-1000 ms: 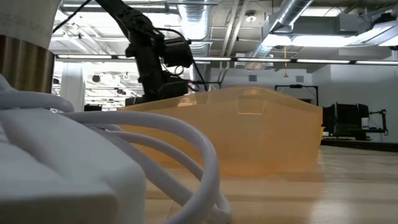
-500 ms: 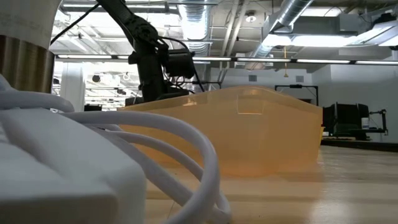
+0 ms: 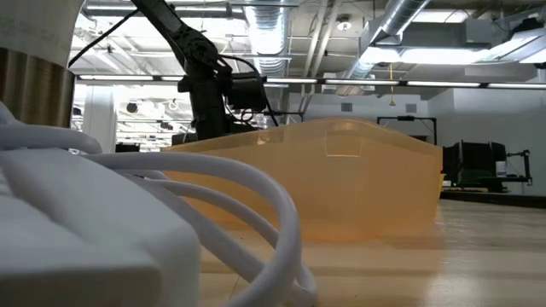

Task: Pick & Place School Supplies
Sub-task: Put the yellow eraser into the red bin

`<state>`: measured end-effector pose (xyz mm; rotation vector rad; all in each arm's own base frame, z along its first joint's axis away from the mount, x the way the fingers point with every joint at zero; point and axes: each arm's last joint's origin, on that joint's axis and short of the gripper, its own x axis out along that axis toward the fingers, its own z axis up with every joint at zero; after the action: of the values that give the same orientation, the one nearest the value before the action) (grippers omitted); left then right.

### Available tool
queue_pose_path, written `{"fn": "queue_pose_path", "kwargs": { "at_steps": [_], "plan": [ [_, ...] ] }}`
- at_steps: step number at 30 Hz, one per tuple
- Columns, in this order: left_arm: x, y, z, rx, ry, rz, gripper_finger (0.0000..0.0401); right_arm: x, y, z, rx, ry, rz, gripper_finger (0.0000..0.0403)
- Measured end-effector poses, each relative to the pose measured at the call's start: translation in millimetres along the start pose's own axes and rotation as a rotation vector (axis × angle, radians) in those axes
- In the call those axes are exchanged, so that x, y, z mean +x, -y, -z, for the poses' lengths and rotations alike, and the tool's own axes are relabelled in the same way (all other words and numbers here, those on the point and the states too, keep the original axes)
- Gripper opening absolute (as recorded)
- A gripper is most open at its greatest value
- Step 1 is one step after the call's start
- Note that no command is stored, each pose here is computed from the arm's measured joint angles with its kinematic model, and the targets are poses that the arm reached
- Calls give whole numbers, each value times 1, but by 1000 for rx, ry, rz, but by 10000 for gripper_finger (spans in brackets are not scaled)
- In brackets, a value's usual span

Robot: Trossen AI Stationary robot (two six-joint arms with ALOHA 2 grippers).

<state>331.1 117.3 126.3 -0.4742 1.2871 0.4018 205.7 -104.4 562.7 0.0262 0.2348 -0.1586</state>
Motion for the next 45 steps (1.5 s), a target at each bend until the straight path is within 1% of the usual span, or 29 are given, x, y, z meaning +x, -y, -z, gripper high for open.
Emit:
{"fn": "queue_pose_path", "kwargs": {
  "at_steps": [2, 4, 5, 8, 12, 15, 16, 19, 22, 25, 28, 31, 35, 37, 40, 45],
  "plan": [
    [6, 0, 2, -2, -29, 8, 82, 0, 0, 0, 0, 0, 0, 163],
    [8, 0, 2, -1, -36, 8, 38, 0, 0, 0, 0, 0, 0, 163],
    [8, 0, 2, 1, -36, 9, 27, 0, 0, 0, 0, 0, 0, 163],
    [3, 0, 1, 22, -13, 7, 27, 0, 0, 0, 0, 0, 0, 163],
    [-19, 0, -1, 30, 64, 44, 27, 0, 0, 0, -5, 0, 0, 163],
    [-53, 3, -9, 29, 208, 75, 27, 0, 0, 0, -9, 1, 1, 163],
    [-62, 4, -8, 30, 235, 75, 27, 0, 0, 0, -9, 1, 1, 163],
    [-83, 9, -3, 37, 284, 72, 27, 0, 0, 0, -21, 1, 0, 163],
    [-113, 21, 6, 56, 365, 114, 27, 0, 0, 0, -35, 2, 1, 163],
    [-133, 35, 26, 73, 399, 158, 27, 0, 0, 0, -36, 1, 1, 163],
    [-149, 45, 53, 73, 411, 208, 27, 0, 0, 0, -55, 1, 1, 163],
    [-155, 55, 88, 105, 374, 244, 27, 0, 0, 0, -64, 1, 1, 163],
    [-160, 69, 131, 184, 364, 335, 27, 0, 0, 0, -78, 1, 1, 163],
    [-159, 76, 151, 209, 321, 383, 27, 0, 0, 0, -80, 2, 1, 163],
    [-157, 91, 176, 242, 254, 456, 27, 0, 0, 0, -80, 2, 1, 163],
    [-148, 116, 212, 310, 119, 491, 27, 0, 0, 0, -71, 2, 1, 163]
  ]
}}
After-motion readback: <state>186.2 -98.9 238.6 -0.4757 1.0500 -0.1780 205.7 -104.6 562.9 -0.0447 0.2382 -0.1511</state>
